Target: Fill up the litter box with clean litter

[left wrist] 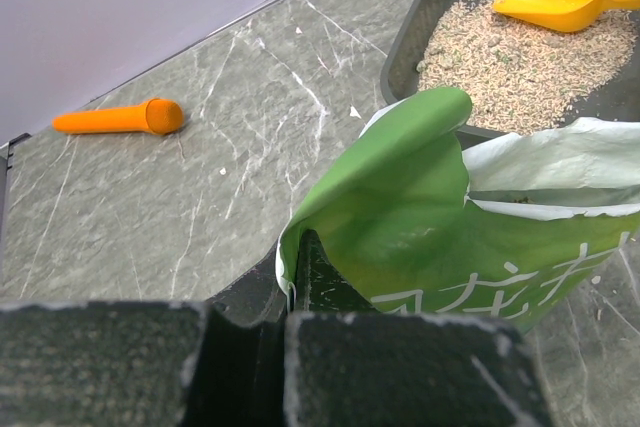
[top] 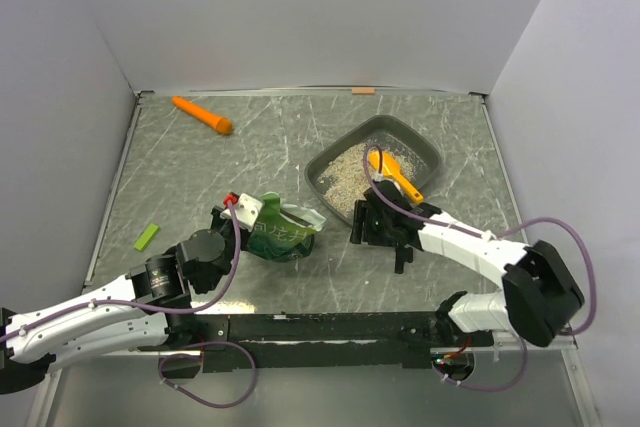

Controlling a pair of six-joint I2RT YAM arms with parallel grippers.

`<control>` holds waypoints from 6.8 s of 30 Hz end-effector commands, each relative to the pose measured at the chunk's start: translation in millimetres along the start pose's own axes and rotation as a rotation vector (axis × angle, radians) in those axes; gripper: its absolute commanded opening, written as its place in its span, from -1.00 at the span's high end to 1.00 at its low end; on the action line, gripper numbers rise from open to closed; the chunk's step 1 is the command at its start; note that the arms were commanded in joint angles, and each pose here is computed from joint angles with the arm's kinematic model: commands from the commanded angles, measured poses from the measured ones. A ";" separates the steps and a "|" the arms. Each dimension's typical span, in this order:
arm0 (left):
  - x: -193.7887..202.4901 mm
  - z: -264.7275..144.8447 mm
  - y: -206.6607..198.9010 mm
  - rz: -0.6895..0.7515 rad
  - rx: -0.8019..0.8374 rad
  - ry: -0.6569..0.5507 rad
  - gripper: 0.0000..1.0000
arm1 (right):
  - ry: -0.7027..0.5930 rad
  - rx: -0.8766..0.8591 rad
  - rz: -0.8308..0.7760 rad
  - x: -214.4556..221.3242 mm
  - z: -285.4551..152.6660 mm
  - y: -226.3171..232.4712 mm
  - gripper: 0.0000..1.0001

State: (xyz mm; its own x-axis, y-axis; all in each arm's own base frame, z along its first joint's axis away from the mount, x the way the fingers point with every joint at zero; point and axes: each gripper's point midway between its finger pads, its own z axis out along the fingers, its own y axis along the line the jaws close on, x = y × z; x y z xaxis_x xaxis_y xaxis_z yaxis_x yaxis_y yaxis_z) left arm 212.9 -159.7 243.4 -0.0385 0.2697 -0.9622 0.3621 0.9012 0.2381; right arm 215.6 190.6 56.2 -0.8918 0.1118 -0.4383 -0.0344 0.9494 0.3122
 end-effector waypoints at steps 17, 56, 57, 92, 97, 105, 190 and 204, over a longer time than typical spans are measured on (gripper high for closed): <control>-0.3 1.3 22.3 -0.003 -0.113 0.001 0.98 | -0.191 0.109 0.151 -113.2 39.1 -21.1 -0.43; -91.9 -22.2 48.4 -0.080 -0.024 -0.183 0.98 | -0.510 -0.845 -0.924 -75.7 -128.8 140.3 -0.48; -89.5 -21.4 48.6 -0.075 -0.030 -0.180 0.98 | -0.531 -0.887 -0.953 -72.6 -128.6 144.0 -0.52; -72.6 -26.9 51.7 -0.110 -0.040 -0.160 0.99 | -0.478 -1.402 -0.952 -75.6 -104.1 215.1 -0.55; -71.9 -26.6 52.2 -0.109 -0.044 -0.157 0.98 | -0.455 -1.437 -0.928 -75.7 -103.9 221.4 -0.45; -74.8 -30.1 56.3 -0.122 -0.051 -0.167 0.98 | -0.409 -1.423 -0.934 -65.0 -88.3 226.5 -0.42; -28.3 -46.4 -130.6 -0.517 1.212 -0.440 0.96 | -0.442 -0.983 -0.728 -13.3 -162.7 105.0 1.00; -42.0 -38.2 -100.4 -0.520 0.972 -0.506 0.98 | -0.697 -0.855 -0.557 -31.9 -168.3 80.2 -0.14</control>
State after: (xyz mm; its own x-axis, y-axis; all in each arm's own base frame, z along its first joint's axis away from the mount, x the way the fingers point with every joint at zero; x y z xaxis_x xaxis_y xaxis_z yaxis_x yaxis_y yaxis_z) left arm 138.1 -257.0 227.3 -0.2343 -0.3048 -0.9231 0.9512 0.1241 -0.2825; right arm 156.7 220.2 229.4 -0.2957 0.0166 -0.9551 -0.8751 0.3962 0.2778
